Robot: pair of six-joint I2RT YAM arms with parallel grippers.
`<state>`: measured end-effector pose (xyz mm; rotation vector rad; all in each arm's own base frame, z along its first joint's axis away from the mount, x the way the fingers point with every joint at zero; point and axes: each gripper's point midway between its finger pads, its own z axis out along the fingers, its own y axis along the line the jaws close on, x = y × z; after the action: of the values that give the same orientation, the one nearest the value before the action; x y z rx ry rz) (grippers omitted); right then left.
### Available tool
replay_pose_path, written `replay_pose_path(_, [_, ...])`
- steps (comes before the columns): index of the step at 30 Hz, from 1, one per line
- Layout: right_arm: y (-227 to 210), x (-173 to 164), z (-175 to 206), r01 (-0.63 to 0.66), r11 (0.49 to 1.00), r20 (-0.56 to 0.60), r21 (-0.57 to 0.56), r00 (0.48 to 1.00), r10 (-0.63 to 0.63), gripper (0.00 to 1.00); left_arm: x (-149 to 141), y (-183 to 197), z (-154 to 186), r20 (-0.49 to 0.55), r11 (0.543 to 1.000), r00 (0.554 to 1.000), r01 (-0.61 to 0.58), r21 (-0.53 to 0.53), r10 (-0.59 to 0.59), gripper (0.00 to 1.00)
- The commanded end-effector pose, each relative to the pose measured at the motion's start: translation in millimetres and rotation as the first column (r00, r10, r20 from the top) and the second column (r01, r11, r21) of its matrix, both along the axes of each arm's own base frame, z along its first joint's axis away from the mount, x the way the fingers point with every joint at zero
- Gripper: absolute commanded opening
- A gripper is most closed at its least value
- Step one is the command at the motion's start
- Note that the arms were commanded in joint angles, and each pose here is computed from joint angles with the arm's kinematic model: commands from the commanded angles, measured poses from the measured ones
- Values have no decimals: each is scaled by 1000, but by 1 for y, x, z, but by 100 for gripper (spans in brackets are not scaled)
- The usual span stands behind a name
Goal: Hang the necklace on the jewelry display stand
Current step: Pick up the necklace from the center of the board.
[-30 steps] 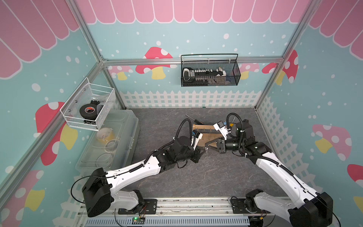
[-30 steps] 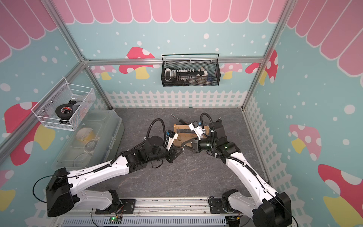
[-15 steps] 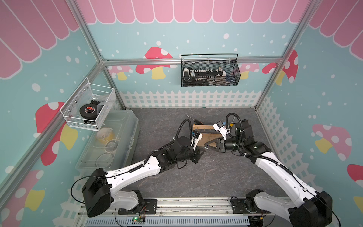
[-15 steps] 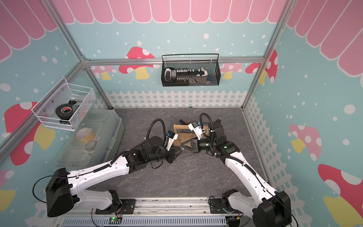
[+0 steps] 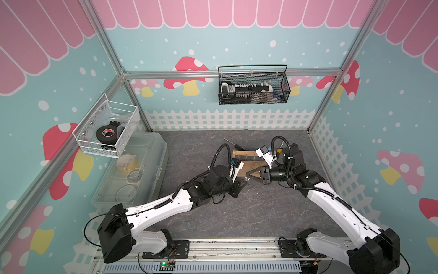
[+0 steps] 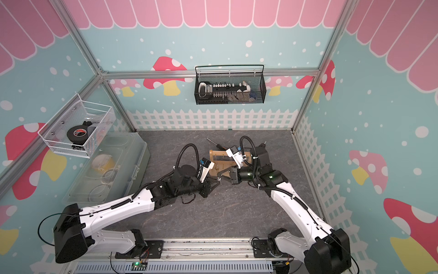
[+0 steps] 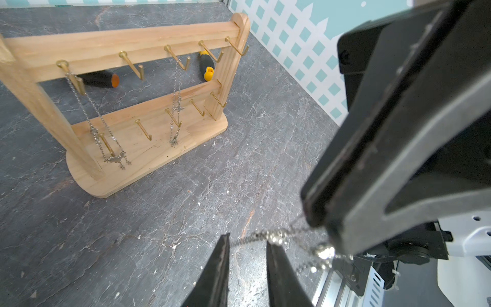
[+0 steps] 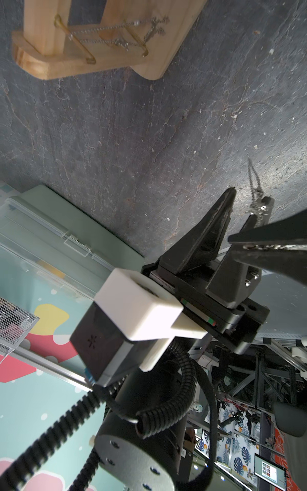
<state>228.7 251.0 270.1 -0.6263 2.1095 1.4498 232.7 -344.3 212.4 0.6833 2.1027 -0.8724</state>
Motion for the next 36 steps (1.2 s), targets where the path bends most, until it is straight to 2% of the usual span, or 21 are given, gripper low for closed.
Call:
replay_pose_path(1, [5,0,16,-20,999,40,28,999,19,0,1,-5,-1,15,1000,1000,17,7,-17,25])
replay_pose_path(8, [4,-2,21,-23,999,49,33,999,21,0,5,1,-4,29,999,999,-17,31,16,22])
replay_pose_path(12, [4,-2,17,-20,1000,48,21,999,19,0,0,-1,-1,23,1000,1000,11,17,-11,21])
replay_pose_path(23, [4,-3,19,-23,999,53,25,998,22,0,2,2,-3,24,1000,1000,-1,27,1,12])
replay_pose_path(36, [4,-4,19,-25,999,48,32,999,24,0,4,2,-3,33,999,999,-18,28,17,7])
